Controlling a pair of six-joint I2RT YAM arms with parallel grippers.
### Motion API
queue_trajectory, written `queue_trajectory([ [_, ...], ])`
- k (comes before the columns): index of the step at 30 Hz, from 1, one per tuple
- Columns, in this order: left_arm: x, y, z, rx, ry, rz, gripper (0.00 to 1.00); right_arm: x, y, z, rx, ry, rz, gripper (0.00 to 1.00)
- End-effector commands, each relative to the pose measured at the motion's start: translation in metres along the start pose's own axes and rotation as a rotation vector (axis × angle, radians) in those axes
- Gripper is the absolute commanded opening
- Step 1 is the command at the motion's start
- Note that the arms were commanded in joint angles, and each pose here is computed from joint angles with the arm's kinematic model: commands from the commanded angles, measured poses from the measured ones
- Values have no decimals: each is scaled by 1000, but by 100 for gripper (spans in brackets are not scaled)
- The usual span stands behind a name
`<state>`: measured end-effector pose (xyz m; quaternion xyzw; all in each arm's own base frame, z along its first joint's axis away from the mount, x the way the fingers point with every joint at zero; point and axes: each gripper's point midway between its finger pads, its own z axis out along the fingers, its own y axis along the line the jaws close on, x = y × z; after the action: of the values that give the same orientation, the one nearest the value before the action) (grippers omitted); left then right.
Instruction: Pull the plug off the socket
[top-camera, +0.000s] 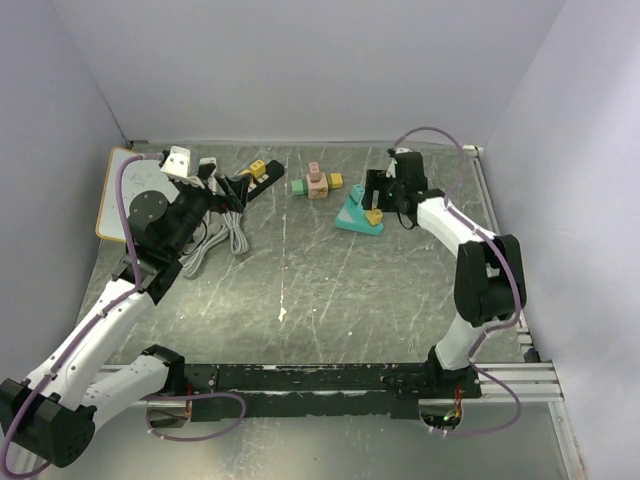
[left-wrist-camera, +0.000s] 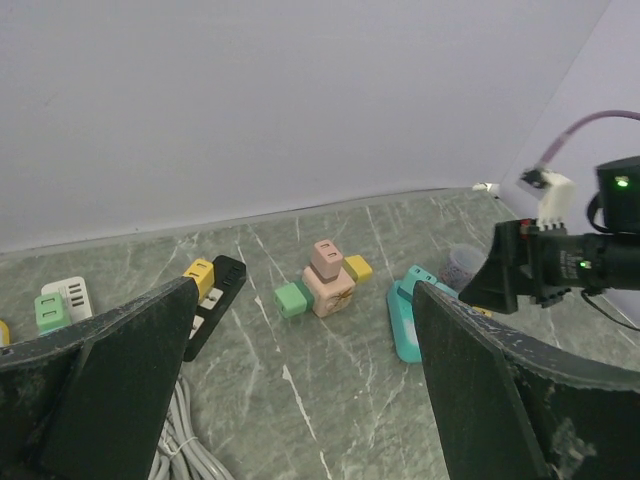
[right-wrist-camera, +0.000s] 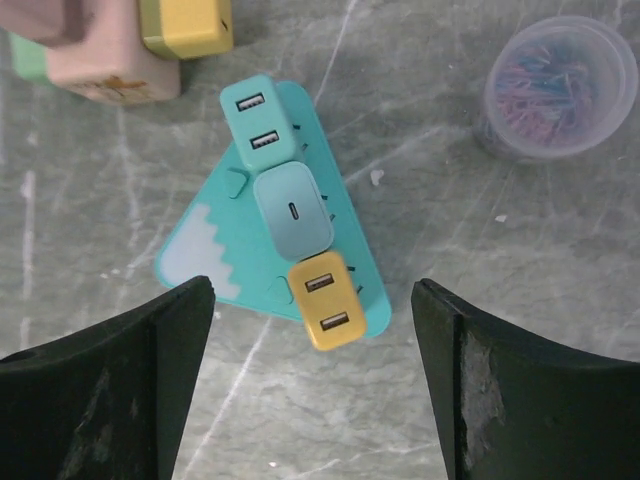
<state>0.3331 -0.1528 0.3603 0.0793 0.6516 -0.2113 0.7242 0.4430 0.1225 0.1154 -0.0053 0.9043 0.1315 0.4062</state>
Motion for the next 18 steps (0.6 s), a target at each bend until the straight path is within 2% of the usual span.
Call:
queue_trajectory([
  [1, -10, -5, 2, 5, -49, 7, 100, 12, -10, 3, 98, 129, -215, 78],
  [6, -6, -8, 4, 18, -39, 7, 100, 21, -12, 8, 86, 208, -309, 62],
  [12, -2, -8, 5, 17, -27, 7, 100, 27, -16, 16, 94, 247, -345, 54],
  [18, 1, -8, 6, 16, -17, 8, 100, 30, -12, 28, 75, 244, -331, 52],
])
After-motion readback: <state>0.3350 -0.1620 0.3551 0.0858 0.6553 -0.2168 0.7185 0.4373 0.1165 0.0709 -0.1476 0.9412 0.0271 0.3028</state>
